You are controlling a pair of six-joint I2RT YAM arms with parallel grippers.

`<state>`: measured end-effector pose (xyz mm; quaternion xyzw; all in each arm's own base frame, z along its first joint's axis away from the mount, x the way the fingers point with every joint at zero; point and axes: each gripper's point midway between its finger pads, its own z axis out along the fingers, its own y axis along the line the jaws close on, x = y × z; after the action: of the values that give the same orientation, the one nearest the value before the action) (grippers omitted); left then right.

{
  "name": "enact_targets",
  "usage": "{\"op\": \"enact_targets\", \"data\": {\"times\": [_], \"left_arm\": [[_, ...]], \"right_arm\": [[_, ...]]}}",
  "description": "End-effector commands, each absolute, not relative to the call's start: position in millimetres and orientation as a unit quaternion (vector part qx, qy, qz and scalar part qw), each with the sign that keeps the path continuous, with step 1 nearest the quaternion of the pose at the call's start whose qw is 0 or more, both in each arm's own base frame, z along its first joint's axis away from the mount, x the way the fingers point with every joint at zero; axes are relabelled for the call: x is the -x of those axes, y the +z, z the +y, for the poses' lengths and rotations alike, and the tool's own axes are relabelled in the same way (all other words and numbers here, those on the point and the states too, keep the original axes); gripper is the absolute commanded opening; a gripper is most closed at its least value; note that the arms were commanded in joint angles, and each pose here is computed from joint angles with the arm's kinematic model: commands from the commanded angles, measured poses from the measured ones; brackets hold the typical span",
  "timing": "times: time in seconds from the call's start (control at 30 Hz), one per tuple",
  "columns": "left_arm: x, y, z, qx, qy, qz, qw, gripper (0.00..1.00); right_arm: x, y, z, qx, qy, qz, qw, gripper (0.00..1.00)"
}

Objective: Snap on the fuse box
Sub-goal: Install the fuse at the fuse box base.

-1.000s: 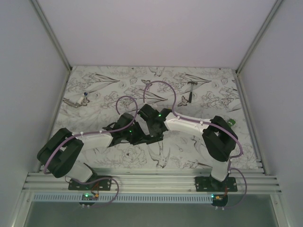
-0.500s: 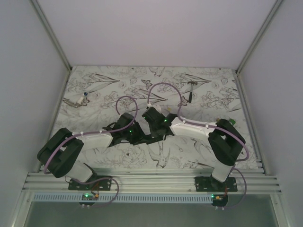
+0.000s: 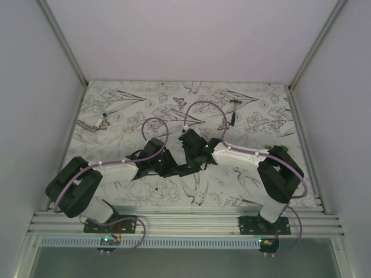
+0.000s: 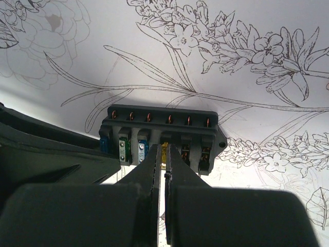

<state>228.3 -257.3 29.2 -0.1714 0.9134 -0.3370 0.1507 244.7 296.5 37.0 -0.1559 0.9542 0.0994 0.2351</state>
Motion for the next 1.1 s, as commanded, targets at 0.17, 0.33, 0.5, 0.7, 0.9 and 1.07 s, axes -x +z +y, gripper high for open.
{"op": "enact_targets", "data": {"times": [0.17,0.33,0.5,0.7,0.9,1.07], "left_arm": [[-212,-8,-226,0.197,-0.25,0.94,0.127,0.28],[-213,-9,-225,0.198,-0.247,0.94,0.129,0.28],[-212,-10,-224,0.199,-0.244,0.94,0.128,0.27],[-212,-12,-223,0.201,-0.241,0.941,0.126,0.27],[-211,-13,-222,0.202,-0.238,0.942,0.126,0.27],[-210,-14,-221,0.202,-0.236,0.942,0.126,0.27]], "right_arm": [[-178,-42,194,0.199,-0.086,0.975,0.048,0.0],[-172,-45,174,0.203,-0.134,0.97,0.029,0.0],[-165,-53,163,0.208,-0.152,0.966,0.006,0.0],[-160,-61,150,0.215,-0.182,0.959,-0.012,0.0],[-154,-65,132,0.217,-0.224,0.95,-0.032,0.0],[-151,-65,125,0.217,-0.241,0.945,-0.042,0.0]]}}
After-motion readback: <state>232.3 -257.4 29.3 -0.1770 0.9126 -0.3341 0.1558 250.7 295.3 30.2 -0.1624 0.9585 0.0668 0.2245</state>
